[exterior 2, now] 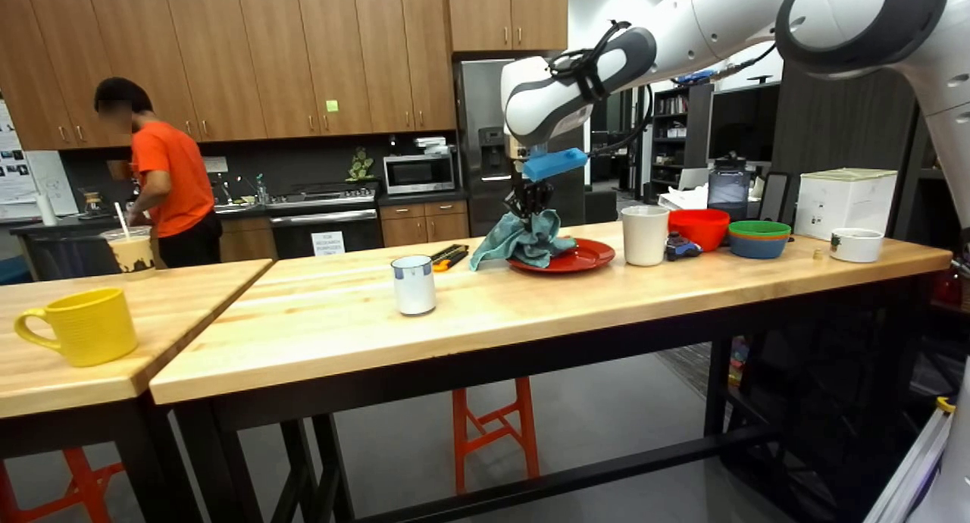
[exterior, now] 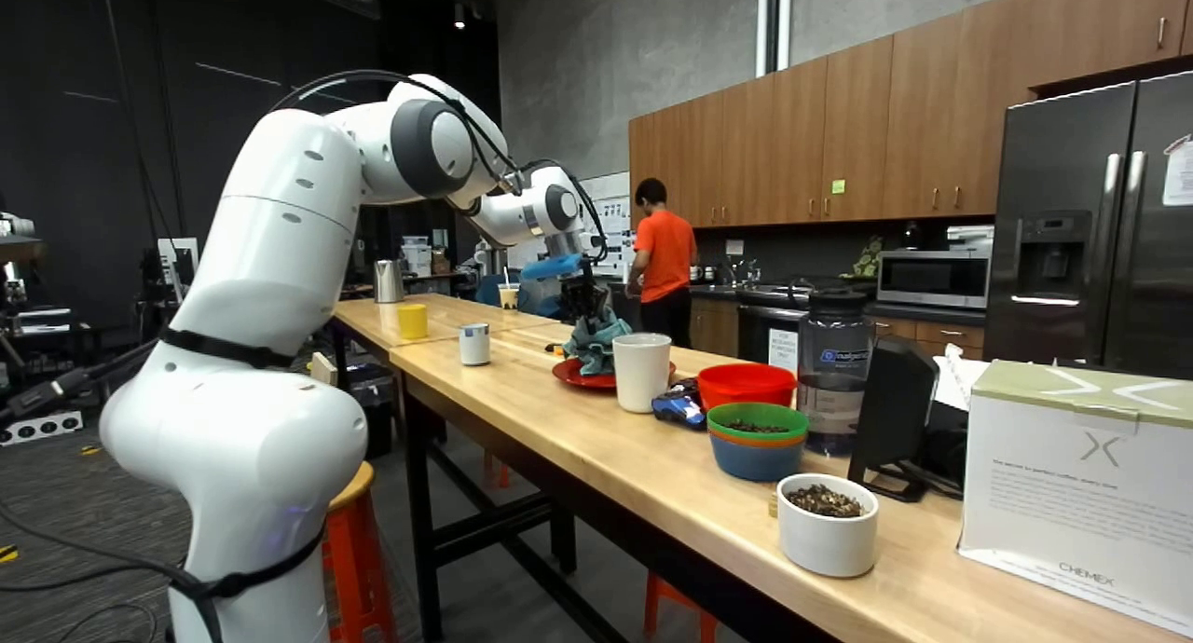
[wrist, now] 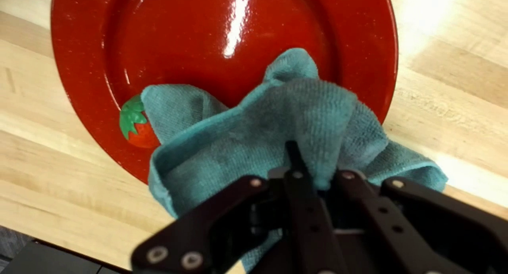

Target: Remove the blue towel from the orange plate and put it on the table

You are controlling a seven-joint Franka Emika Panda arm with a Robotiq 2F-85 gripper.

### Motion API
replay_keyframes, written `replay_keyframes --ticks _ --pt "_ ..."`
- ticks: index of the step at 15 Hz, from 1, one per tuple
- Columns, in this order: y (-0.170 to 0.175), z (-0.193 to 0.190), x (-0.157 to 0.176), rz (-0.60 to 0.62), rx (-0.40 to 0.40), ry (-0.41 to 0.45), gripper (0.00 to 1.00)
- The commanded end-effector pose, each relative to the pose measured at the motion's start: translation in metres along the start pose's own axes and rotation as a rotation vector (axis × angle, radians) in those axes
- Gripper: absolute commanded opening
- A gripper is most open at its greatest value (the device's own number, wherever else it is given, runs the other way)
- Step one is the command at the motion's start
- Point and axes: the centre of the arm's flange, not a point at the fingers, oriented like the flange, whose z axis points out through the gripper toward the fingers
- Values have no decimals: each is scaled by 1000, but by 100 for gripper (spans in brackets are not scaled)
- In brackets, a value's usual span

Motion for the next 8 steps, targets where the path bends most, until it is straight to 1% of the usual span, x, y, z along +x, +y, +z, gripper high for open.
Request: replay_keyframes --ticks 1,8 --pt "9 -15 -24 -8 -2 -12 2" --pt "20 -38 -52 -6 4 -23 2"
